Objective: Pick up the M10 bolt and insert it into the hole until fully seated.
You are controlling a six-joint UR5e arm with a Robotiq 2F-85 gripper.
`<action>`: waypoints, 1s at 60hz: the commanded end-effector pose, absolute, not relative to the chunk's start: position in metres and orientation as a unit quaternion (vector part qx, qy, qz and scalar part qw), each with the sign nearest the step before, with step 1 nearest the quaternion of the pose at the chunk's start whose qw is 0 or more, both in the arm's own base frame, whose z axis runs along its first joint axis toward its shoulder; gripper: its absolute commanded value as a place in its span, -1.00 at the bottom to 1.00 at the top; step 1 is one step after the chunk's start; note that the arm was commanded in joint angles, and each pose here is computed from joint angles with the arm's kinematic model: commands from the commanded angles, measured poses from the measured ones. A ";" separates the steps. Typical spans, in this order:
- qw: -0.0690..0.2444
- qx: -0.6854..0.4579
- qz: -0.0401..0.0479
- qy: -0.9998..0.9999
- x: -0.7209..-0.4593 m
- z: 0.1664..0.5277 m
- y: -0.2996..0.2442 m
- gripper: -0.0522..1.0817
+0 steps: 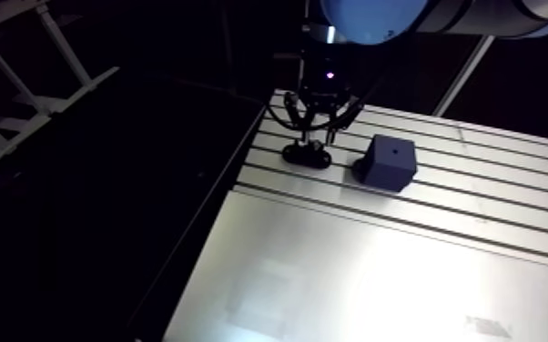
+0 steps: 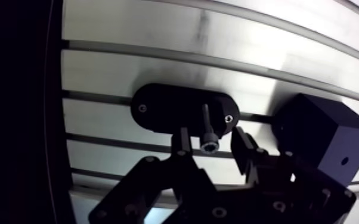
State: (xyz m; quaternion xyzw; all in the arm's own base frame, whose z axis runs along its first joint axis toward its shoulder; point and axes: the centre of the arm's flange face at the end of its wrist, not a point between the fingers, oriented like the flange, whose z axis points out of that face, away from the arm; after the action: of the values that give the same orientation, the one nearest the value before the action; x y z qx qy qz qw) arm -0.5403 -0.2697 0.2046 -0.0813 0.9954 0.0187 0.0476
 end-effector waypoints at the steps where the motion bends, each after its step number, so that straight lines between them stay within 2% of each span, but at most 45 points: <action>1: 0.048 -0.081 0.018 0.995 -0.540 0.205 -0.270 0.02; 60: 0.052 -0.081 0.019 0.995 -0.539 0.204 -0.269 0.16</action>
State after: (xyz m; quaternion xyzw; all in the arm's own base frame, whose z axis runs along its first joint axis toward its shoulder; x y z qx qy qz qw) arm -0.5393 -0.2695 0.2037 -0.0813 0.9952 0.0189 0.0512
